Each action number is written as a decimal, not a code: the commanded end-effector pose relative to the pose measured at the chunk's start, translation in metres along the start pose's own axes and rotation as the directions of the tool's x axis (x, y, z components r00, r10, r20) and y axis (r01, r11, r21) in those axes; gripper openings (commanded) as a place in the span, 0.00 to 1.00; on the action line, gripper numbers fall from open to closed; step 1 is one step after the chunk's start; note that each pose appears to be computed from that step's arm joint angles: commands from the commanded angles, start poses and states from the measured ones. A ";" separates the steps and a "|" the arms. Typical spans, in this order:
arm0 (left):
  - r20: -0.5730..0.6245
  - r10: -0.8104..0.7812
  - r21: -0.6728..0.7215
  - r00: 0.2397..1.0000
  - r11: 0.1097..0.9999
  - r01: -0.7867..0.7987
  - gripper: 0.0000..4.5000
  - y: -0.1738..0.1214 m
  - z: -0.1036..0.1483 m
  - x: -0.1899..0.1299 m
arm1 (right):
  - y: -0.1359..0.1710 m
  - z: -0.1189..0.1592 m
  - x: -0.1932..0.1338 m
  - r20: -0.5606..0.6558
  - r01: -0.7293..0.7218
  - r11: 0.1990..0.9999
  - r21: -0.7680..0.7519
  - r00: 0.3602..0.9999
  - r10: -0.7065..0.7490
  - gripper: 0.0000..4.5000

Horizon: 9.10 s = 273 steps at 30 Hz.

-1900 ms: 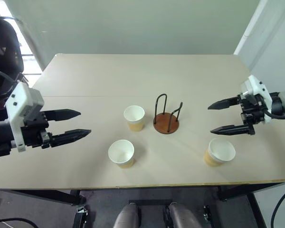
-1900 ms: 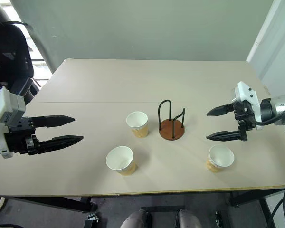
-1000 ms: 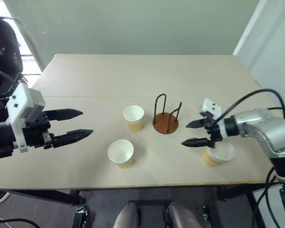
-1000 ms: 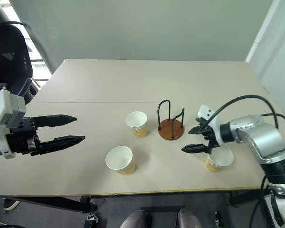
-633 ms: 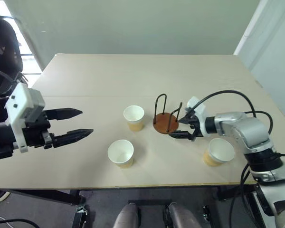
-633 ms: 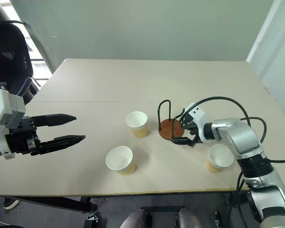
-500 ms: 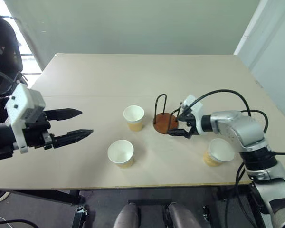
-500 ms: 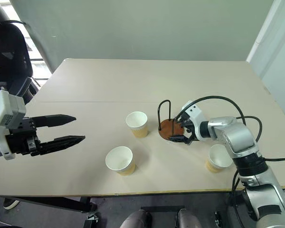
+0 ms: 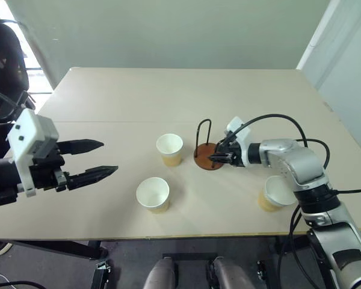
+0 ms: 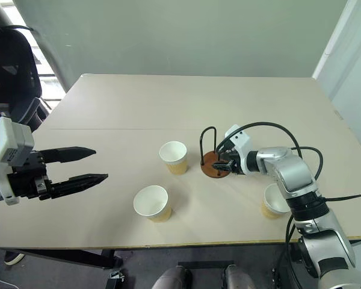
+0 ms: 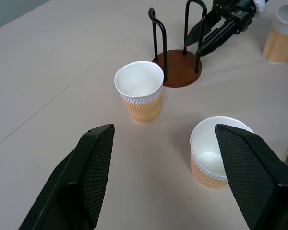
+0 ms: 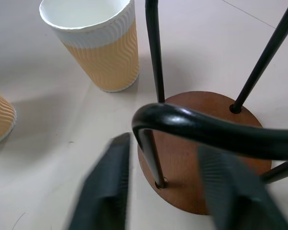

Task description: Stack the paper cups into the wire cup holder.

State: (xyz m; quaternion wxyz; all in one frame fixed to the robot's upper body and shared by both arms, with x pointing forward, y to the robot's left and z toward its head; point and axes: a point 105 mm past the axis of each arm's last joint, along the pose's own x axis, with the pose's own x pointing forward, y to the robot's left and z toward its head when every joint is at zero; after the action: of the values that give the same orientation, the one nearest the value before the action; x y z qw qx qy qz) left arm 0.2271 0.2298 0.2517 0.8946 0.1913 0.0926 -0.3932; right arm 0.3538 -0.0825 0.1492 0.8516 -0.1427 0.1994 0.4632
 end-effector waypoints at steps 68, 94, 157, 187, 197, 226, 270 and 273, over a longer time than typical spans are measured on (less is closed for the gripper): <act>-0.005 -0.037 0.056 0.999 0.998 0.038 0.80 0.004 0.012 0.003 | 0.069 -0.042 -0.049 -0.320 -0.594 0.668 -0.448 0.804 0.501 0.94; -0.042 -0.467 0.201 0.883 0.862 0.465 0.80 -0.059 0.049 -0.001 | 0.025 -0.006 -0.165 -0.407 -0.380 0.760 -0.527 0.898 0.166 0.99; 0.029 -0.210 0.101 0.977 0.973 0.206 0.80 -0.032 0.036 -0.008 | 0.076 0.119 -0.134 -0.052 -0.374 0.537 -0.756 0.853 0.520 0.00; 0.009 -0.195 0.108 0.981 0.975 0.193 0.80 -0.038 0.037 -0.013 | 0.086 0.054 -0.084 -0.321 -0.546 0.385 -0.744 0.798 0.510 0.00; -0.004 -0.191 0.125 0.982 0.974 0.190 0.80 -0.039 0.038 -0.012 | 0.089 0.053 -0.080 -0.331 -0.546 0.350 -0.761 0.792 0.513 0.00; -0.287 -0.499 0.212 0.818 0.799 0.562 0.80 -0.069 0.003 0.028 | 0.042 0.088 -0.191 0.220 -0.266 0.863 -0.430 0.896 0.386 0.99; -0.520 -0.580 0.218 0.627 0.620 0.754 0.66 -0.059 -0.065 0.076 | 0.073 0.063 -0.236 0.160 -0.125 0.928 -0.351 0.968 0.191 1.00; -0.518 -0.576 0.226 0.632 0.621 0.750 0.41 -0.058 -0.063 0.078 | 0.073 0.064 -0.235 0.158 -0.121 0.927 -0.354 0.970 0.187 1.00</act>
State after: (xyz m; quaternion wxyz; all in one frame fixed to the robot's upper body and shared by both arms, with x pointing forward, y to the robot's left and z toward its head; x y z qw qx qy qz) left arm 0.2331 0.1683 0.1498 0.5753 0.3951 0.2547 -0.6694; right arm 0.1905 -0.1898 0.3059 0.7903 -0.2091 0.0540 0.5734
